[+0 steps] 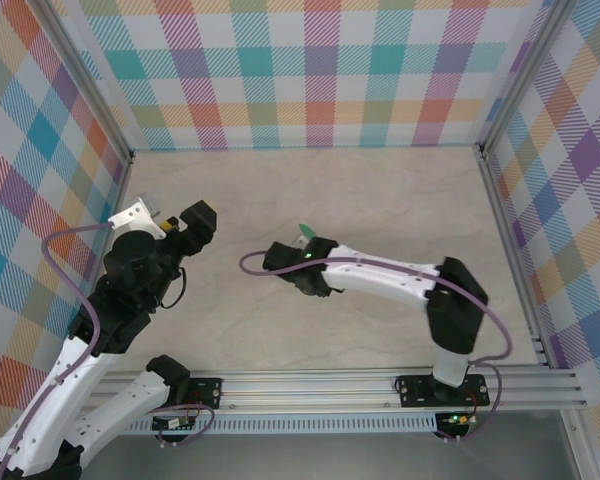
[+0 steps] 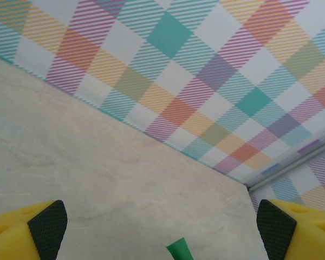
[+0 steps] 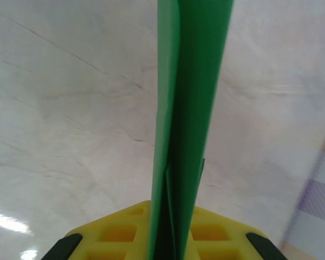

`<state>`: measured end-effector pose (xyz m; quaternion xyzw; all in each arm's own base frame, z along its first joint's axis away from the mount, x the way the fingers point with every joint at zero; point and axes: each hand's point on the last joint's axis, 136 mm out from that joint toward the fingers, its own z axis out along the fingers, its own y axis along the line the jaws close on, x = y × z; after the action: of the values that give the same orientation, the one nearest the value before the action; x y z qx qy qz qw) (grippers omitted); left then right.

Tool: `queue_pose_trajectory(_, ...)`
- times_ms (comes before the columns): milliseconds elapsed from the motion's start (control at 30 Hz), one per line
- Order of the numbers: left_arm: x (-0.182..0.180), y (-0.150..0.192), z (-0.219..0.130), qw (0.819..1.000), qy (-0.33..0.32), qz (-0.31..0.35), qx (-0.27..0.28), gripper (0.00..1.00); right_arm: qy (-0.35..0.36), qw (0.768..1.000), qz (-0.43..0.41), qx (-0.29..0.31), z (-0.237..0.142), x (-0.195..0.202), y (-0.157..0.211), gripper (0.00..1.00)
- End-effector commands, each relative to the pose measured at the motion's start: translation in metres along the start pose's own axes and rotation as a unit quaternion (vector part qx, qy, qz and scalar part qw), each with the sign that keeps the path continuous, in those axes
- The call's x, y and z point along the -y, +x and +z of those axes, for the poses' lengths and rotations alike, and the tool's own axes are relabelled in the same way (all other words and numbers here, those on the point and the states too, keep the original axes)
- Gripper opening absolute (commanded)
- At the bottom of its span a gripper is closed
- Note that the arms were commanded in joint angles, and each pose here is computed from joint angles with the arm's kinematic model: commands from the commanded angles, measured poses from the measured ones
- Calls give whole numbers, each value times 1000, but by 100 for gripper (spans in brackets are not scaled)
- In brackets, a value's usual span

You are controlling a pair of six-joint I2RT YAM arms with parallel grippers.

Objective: Fold a paper plane with a square sheet of paper (fold left side to right side)
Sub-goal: Turn over the paper at the center of the table.

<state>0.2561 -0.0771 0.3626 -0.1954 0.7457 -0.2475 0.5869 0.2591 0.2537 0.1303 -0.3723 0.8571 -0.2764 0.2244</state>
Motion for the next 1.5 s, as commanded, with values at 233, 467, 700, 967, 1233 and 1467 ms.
queue_pose_trajectory(233, -24, -4, -6, 998, -57, 13, 15, 94, 190, 967, -160, -64, 38, -3, -11, 17)
queue_pose_trajectory(467, -23, -2, -3, 998, -55, 12, 11, 94, 164, 963, -196, -83, 58, -27, -6, 23)
queue_pose_trajectory(700, -21, 0, -1, 998, -53, 14, 4, 94, 61, 974, -197, -93, 62, -68, 4, 37)
queue_pose_trajectory(967, -23, 8, 7, 997, -74, 27, -20, 95, -97, 990, -101, -32, 9, -77, 8, 83)
queue_pose_trajectory(1233, -17, 44, 34, 993, -72, 27, -94, 98, -241, 961, 70, 114, -50, -29, 11, 100)
queue_pose_trajectory(1467, 7, 151, 78, 960, 8, -6, -281, 96, -400, 835, 308, 218, -56, 26, 25, 100)
